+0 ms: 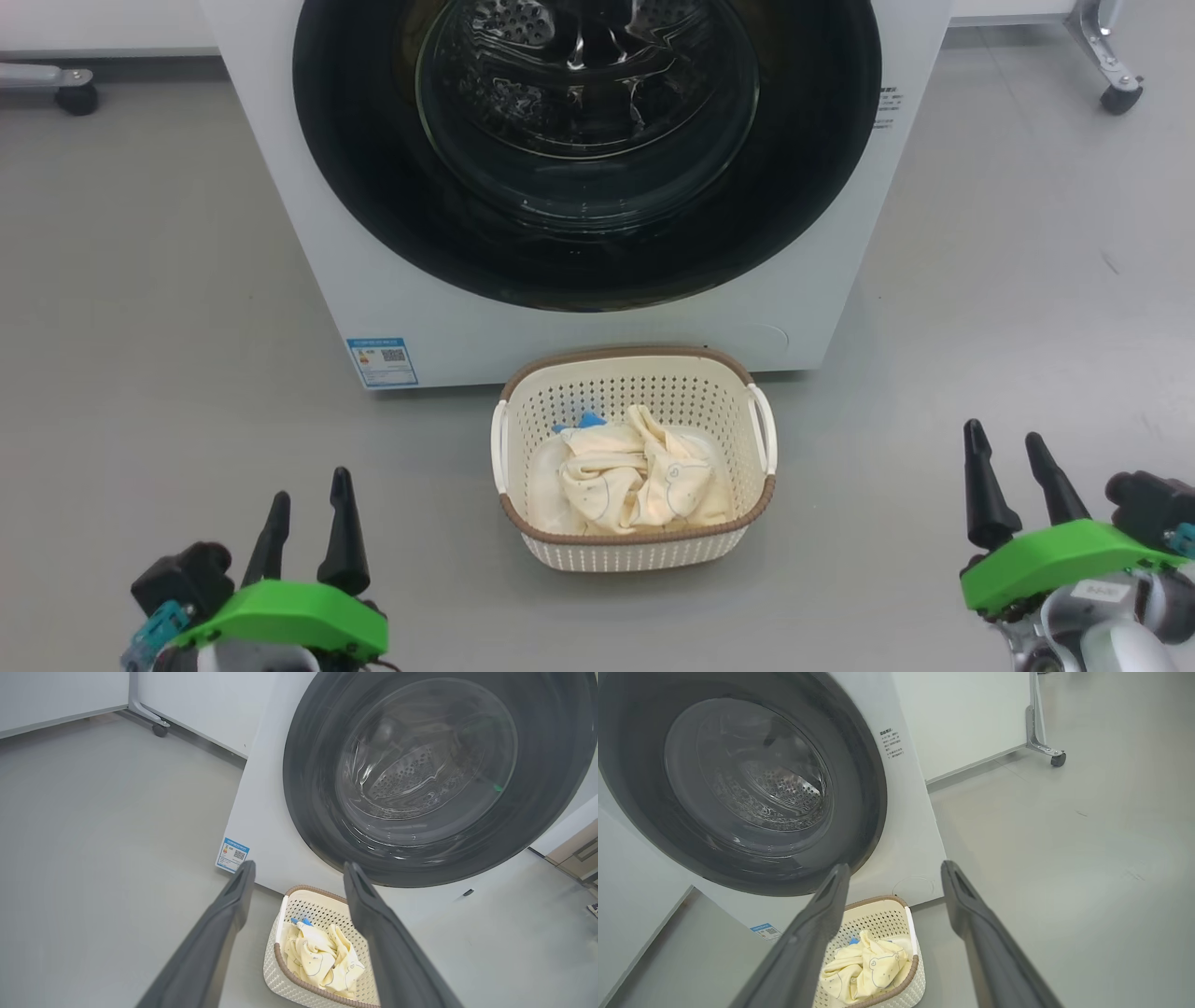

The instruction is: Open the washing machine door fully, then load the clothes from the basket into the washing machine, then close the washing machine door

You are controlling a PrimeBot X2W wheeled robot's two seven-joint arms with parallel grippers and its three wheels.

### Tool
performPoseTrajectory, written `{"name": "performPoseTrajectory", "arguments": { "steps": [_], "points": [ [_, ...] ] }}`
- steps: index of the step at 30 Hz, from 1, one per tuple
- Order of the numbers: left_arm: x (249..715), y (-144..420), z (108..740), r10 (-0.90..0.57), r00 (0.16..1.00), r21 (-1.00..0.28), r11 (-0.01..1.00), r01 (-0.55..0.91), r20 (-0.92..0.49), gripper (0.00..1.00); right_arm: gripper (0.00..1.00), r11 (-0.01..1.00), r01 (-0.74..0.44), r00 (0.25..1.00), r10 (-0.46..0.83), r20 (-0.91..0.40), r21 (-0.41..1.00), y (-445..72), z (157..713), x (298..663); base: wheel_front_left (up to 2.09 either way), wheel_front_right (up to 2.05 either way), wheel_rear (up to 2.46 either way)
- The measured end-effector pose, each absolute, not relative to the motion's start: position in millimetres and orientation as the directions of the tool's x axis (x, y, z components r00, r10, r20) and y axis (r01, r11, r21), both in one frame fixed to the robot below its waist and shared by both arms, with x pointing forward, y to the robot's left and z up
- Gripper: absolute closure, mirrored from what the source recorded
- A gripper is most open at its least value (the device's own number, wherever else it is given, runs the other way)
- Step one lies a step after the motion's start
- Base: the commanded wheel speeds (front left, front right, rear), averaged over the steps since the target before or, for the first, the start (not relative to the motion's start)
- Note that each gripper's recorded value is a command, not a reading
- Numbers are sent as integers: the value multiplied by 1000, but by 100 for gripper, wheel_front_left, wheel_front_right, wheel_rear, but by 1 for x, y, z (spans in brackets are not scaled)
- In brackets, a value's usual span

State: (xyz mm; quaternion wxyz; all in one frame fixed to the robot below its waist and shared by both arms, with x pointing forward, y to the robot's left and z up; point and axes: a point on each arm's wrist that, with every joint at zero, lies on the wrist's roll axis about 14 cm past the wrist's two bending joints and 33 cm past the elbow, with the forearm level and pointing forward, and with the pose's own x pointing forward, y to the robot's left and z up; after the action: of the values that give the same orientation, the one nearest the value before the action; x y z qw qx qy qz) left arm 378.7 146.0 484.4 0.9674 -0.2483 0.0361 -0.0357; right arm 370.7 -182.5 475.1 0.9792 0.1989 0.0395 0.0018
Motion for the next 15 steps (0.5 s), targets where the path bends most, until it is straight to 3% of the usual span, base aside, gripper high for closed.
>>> {"name": "performPoseTrajectory", "arguments": {
  "steps": [15],
  "points": [
    [382,134,487,-126,992,-339,935,109,-28,0,0,975,-34,998,45,-42,222,-178,483,372,0,0,0]
  ]
}}
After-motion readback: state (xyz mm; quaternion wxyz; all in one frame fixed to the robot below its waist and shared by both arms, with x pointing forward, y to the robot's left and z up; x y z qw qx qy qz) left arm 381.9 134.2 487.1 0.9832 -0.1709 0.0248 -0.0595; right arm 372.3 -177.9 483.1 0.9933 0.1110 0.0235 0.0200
